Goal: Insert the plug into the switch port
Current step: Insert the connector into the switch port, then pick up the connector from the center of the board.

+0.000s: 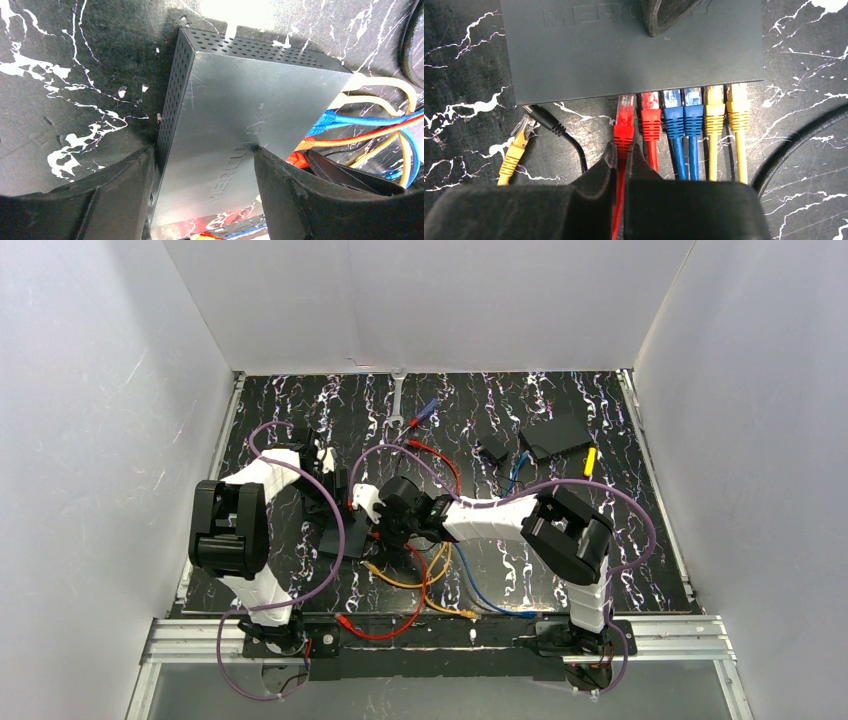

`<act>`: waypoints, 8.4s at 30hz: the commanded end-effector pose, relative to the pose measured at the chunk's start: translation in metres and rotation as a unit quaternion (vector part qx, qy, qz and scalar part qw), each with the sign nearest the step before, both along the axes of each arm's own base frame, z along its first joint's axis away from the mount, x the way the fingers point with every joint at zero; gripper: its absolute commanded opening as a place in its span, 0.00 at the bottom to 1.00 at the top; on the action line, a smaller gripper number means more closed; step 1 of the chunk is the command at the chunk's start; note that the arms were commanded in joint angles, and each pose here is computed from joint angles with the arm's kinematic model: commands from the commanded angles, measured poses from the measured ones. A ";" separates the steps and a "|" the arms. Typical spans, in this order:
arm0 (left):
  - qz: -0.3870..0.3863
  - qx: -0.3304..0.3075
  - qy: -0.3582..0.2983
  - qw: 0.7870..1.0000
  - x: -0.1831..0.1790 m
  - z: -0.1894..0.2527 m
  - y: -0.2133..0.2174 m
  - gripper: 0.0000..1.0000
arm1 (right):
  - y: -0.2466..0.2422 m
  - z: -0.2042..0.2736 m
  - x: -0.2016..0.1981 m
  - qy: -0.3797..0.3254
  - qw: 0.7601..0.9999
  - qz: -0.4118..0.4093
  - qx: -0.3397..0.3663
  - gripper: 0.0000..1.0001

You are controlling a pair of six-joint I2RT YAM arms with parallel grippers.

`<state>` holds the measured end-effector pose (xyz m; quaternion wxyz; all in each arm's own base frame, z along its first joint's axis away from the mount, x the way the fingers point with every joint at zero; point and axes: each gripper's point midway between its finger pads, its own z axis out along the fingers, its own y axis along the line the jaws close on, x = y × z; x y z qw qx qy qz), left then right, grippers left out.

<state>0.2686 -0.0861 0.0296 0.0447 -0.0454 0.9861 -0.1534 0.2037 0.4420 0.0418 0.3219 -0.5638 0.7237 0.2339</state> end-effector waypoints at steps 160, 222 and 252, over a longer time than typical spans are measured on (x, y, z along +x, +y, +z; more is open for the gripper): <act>-0.059 -0.018 0.055 0.997 -0.024 -0.009 -0.037 0.66 | 0.042 0.047 0.011 0.001 0.991 0.007 0.130 0.01; 0.085 0.176 -0.464 0.864 -0.056 0.206 0.063 0.98 | -0.044 0.042 0.188 -0.008 0.903 -0.414 0.110 0.84; 0.080 0.176 -0.467 0.863 -0.057 0.204 0.063 0.99 | -0.098 -0.007 0.188 -0.090 0.871 -0.483 -0.023 0.01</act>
